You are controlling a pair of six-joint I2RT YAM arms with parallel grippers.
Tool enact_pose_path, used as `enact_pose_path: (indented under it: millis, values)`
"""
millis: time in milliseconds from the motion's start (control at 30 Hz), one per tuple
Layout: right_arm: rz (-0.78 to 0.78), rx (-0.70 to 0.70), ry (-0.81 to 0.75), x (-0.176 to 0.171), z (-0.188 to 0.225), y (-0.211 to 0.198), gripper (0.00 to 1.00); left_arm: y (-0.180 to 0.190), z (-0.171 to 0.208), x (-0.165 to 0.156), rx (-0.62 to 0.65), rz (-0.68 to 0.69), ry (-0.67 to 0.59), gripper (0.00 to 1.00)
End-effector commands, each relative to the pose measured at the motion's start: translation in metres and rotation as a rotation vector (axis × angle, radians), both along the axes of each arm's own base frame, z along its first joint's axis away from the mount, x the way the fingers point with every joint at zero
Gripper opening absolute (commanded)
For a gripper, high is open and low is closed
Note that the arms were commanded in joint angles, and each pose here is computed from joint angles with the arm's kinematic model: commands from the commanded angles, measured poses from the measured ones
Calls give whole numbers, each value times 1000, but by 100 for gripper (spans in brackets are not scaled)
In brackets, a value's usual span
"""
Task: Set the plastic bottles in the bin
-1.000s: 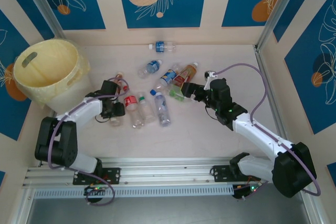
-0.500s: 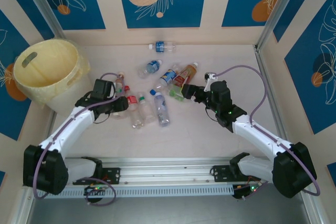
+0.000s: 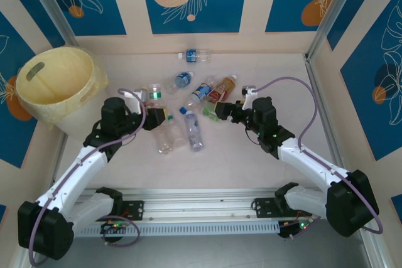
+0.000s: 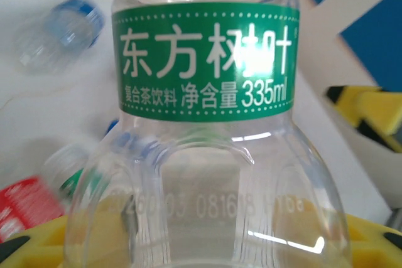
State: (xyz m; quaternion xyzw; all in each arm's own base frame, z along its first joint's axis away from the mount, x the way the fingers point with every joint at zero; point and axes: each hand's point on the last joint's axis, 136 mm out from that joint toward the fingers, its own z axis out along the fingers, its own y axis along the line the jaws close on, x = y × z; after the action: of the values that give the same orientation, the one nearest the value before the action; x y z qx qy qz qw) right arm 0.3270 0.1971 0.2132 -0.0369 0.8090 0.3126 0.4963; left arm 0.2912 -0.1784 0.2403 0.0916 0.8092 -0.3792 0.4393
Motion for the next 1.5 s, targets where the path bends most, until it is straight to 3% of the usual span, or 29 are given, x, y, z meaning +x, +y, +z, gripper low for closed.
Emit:
enact_pose_path:
  millis: [0, 167, 333, 567, 800, 1133, 1300, 1467]
  values:
    - [62, 1, -85, -4, 16, 11, 100, -19, 60, -13, -119, -122, -212, 0]
    - [108, 0, -129, -11, 25, 20, 100, -21, 100, -19, -142, -137, -346, 0]
    - [121, -5, -156, -12, 31, 24, 100, -12, 144, -20, -86, -90, -485, 0]
    - [117, -16, -160, -12, 32, 25, 100, 31, 214, -17, 50, 161, -715, 0]
    - [112, -27, -157, -11, 31, 25, 100, 101, 259, -12, 203, 563, -831, 0]
    - [143, -23, -145, -9, 32, 32, 100, 203, 276, -11, 472, 1122, -811, 0]
    - [140, -33, -148, -13, 30, 30, 100, 257, 259, -2, 595, 1300, -628, 0]
    - [109, -44, -149, -15, 28, 22, 100, 290, 233, -7, 586, 1408, -468, 0]
